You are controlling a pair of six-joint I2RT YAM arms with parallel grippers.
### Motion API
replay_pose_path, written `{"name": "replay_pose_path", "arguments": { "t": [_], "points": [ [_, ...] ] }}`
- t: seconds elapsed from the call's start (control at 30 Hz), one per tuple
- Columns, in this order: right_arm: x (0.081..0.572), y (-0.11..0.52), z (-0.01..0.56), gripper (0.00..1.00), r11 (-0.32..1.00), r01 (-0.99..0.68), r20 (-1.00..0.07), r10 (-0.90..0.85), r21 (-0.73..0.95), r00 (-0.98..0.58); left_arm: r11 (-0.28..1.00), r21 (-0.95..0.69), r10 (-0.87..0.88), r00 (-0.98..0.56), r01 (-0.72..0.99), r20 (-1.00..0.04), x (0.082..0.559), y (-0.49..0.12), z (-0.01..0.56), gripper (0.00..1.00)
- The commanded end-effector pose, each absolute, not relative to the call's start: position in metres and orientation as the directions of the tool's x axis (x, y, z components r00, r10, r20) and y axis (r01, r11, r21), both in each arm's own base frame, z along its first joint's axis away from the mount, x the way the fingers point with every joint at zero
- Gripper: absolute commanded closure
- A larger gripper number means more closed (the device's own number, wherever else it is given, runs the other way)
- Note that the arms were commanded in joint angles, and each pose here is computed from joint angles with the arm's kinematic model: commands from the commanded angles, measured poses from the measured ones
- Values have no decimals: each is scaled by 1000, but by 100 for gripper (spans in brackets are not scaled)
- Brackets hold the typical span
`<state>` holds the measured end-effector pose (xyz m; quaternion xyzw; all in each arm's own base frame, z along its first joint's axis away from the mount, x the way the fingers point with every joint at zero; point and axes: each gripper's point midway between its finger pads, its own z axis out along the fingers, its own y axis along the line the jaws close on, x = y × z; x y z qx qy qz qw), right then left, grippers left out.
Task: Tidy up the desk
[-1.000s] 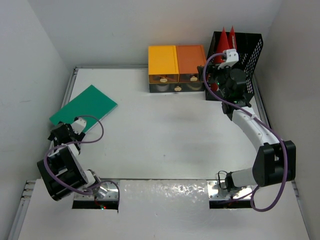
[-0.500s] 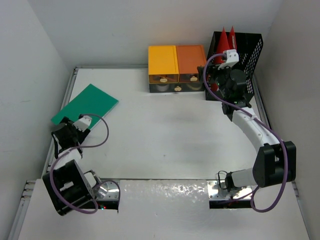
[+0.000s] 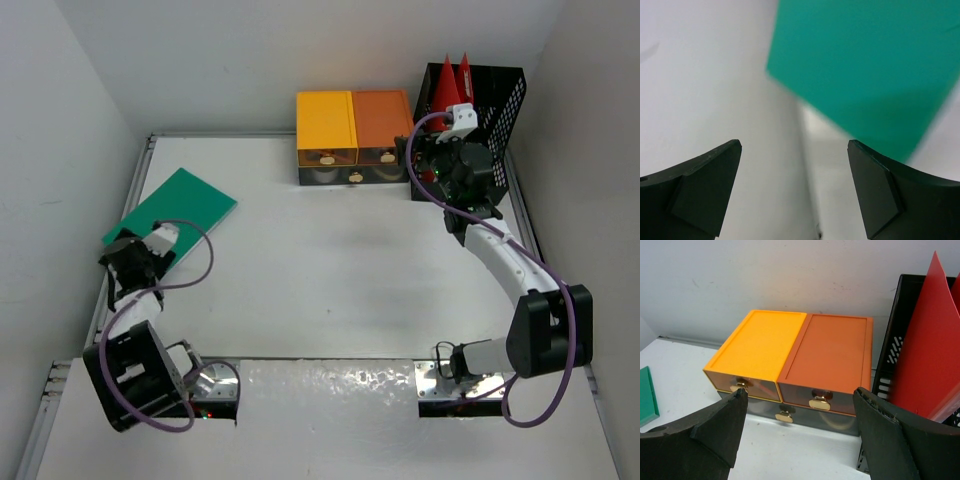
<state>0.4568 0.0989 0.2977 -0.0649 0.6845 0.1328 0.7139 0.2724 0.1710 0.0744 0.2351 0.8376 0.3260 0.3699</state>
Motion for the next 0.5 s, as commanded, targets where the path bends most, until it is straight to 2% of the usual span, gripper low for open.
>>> {"name": "replay_pose_path", "arguments": {
  "t": [0.0, 0.1, 0.23, 0.47],
  "points": [
    [456, 105, 318, 17, 948, -307, -989, 117, 83, 95, 661, 750, 550, -700, 30, -456, 247, 218, 99, 14],
    [459, 108, 313, 17, 944, -316, -989, 125, 94, 77, 687, 726, 512, -732, 34, -450, 234, 229, 86, 13],
    [460, 108, 311, 17, 944, -317, -990, 122, 94, 70, 693, 710, 542, -741, 126, -397, 230, 225, 57, 13],
    [459, 107, 308, 17, 946, -310, -991, 115, 90, 63, 716, 680, 566, -703, 161, -430, 246, 219, 46, 13]
  ]
}}
